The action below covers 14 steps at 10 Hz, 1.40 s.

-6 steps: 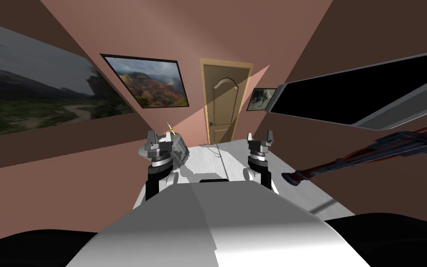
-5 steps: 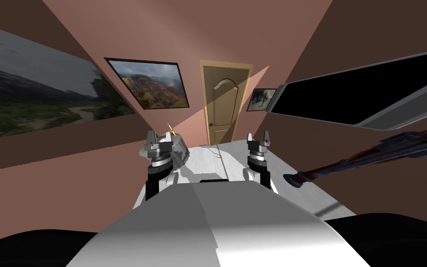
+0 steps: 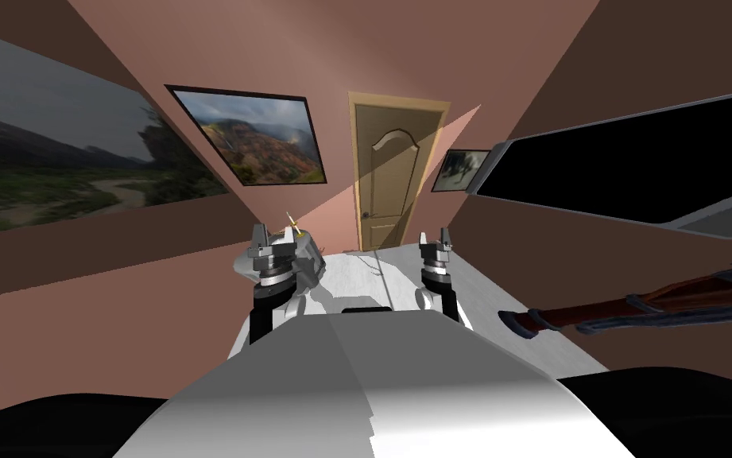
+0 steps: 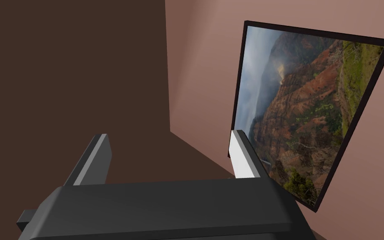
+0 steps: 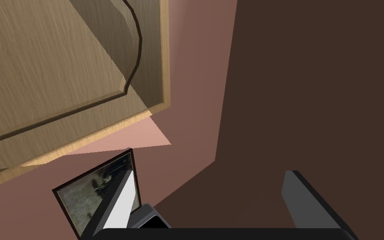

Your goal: Pull the door open

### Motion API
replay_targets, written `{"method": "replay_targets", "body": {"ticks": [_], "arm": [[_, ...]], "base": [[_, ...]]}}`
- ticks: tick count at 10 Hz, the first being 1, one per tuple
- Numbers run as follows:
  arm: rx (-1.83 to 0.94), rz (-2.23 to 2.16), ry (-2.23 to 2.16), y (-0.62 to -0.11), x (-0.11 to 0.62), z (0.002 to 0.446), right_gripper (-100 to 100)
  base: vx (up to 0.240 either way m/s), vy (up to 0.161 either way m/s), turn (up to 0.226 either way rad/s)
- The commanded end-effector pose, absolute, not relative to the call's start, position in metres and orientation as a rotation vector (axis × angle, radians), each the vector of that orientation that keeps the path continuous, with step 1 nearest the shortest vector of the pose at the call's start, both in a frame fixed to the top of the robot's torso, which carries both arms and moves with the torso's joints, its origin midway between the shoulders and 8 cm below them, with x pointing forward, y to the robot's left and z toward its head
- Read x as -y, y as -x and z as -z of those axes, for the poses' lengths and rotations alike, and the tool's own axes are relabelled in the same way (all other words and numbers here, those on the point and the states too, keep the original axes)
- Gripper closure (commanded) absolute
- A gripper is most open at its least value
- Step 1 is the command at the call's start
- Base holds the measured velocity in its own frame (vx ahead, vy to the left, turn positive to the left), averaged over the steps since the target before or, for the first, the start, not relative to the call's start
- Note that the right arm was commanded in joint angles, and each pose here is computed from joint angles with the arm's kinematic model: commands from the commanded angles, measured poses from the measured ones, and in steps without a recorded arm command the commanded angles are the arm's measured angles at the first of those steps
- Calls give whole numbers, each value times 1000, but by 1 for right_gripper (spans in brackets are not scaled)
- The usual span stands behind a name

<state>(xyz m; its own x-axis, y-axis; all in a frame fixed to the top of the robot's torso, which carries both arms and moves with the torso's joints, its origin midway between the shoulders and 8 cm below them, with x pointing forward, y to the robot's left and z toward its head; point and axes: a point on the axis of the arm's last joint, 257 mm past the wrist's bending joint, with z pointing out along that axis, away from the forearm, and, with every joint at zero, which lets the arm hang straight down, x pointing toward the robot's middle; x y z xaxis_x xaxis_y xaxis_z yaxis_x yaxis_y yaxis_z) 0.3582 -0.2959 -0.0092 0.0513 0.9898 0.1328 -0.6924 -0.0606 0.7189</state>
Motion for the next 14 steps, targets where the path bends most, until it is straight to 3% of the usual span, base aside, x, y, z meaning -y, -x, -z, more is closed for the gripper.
{"method": "replay_targets", "body": {"ticks": [1,14], "arm": [[-541,-1474,-760,-365,296,19,-100],[-729,-1413,-873,-409,302,110,-100]], "base": [[160,3,37],[112,29,46]]}}
